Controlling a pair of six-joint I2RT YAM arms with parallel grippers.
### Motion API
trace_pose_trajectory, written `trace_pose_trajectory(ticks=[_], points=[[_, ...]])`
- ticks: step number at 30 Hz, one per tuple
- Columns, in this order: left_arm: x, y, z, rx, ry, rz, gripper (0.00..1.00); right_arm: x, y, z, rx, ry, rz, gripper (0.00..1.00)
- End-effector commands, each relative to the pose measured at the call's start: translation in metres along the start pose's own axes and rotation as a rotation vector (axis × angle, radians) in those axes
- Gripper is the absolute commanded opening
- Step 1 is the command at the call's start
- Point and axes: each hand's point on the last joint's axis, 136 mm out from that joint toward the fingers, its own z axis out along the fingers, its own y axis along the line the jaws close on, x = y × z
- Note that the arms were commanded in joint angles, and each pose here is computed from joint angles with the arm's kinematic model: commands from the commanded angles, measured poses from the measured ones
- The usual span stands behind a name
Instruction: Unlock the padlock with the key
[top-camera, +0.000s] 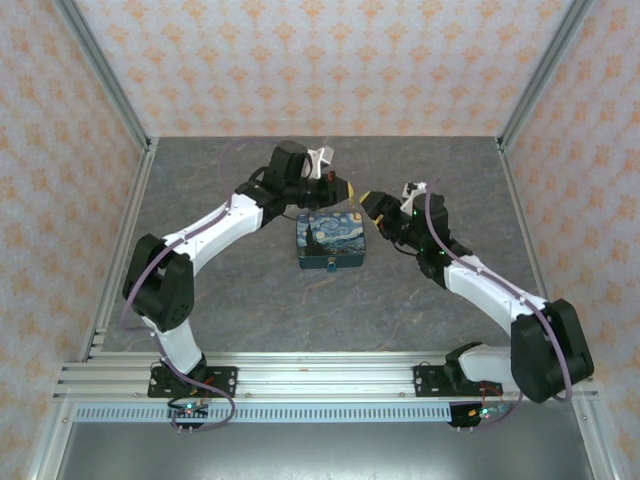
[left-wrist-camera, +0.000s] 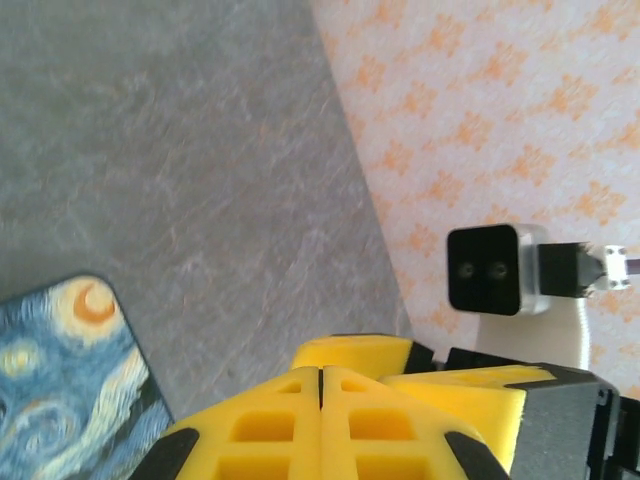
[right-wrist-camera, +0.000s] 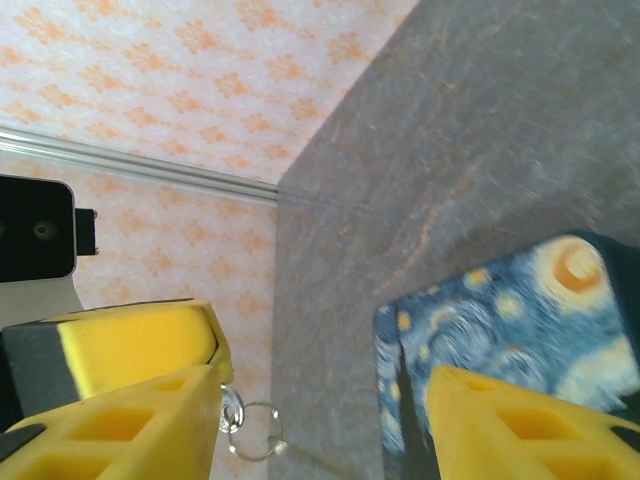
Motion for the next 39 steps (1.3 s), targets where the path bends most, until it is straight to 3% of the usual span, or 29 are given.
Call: trace_pose_trajectory(ticks=[1,4,13,19,28,39], points=[[-0.038,-0.008,0.0,0.044,-0.105,0.037,0.0,-0.024,0.05,0.003,-0.171,-0.067,-0.012,0.56],[-0.059,-0.006,-0.005,0.066,-0.211,0.005,0.0,-0.032,0.057,0.004,-0.189,-0.094,-0.015,0.56],[-0.092,-0.028,-0.031,0.161,-0.432,0.124,0.0,-0.052,0.076,-0.002,-0.253,-0.119,-0.057,0.56],[-0.096,-0.033,-0.027,0.217,-0.349,0.044,0.0,-0.063,0.085,0.001,-0.314,-0.095,-0.099,0.56],[-0.092,-0.032,-0.023,0.298,-0.313,-0.081,0.0,-0.061,0.101,0.014,-0.395,-0.025,-0.179,0.55],[-0.084,-0.035,-0.026,0.313,-0.289,-0.087,0.0,-0.066,0.102,0.035,-0.452,-0.006,-0.14,0.51]])
